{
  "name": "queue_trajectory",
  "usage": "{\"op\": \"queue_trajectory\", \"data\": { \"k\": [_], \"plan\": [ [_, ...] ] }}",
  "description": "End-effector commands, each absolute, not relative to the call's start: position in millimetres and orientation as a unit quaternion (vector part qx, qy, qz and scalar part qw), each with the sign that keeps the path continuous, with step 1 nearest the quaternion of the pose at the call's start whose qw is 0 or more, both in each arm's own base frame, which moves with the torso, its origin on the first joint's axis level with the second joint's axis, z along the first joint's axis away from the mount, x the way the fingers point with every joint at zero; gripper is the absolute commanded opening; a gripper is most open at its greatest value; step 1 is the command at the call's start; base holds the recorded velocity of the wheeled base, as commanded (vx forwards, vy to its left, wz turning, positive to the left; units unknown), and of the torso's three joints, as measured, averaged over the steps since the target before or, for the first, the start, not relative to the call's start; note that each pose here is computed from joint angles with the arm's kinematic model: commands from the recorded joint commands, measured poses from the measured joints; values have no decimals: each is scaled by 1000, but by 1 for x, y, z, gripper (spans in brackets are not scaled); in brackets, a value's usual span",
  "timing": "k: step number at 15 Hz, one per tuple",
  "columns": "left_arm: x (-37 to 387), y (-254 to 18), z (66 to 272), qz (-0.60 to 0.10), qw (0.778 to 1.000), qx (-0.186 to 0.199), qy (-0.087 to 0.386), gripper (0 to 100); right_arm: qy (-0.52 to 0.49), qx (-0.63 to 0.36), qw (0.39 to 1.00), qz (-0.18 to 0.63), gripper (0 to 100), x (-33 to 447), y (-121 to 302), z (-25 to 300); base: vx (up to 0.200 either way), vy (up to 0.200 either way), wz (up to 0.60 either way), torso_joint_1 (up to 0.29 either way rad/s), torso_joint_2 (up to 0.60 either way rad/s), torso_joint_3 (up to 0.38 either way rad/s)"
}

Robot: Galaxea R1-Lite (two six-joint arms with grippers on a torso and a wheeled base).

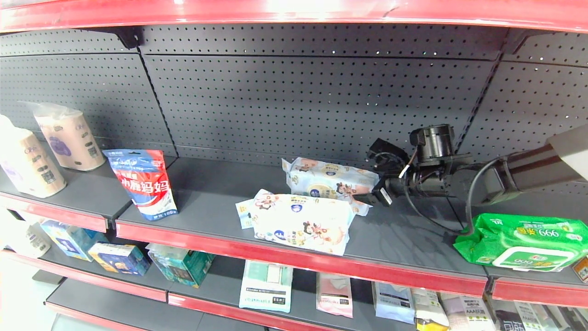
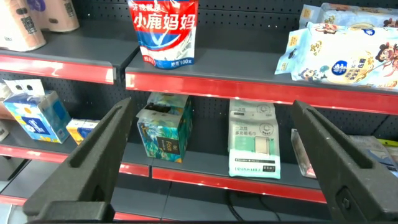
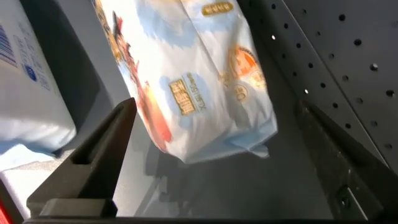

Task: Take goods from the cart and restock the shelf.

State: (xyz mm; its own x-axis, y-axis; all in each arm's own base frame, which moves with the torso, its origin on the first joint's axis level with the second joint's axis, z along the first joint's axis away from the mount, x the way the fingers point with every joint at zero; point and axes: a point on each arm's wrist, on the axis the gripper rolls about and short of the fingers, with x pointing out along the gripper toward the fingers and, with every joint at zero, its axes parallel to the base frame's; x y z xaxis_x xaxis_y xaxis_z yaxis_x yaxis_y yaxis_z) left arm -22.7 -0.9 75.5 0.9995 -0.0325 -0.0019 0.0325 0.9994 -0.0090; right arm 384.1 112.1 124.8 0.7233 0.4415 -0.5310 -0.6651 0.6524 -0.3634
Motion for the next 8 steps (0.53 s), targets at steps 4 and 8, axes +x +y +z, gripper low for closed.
{"op": "queue_trajectory", "data": {
  "k": [4,8],
  "plan": [
    [-23,-1,76,-16,1000,-5,1,100,204,-278,882,321,0,384,119,120,0,0,0,0,0,0],
    [-23,-1,76,-16,1000,-5,1,100,202,-278,882,322,0,384,120,119,0,0,0,0,0,0]
  ]
}}
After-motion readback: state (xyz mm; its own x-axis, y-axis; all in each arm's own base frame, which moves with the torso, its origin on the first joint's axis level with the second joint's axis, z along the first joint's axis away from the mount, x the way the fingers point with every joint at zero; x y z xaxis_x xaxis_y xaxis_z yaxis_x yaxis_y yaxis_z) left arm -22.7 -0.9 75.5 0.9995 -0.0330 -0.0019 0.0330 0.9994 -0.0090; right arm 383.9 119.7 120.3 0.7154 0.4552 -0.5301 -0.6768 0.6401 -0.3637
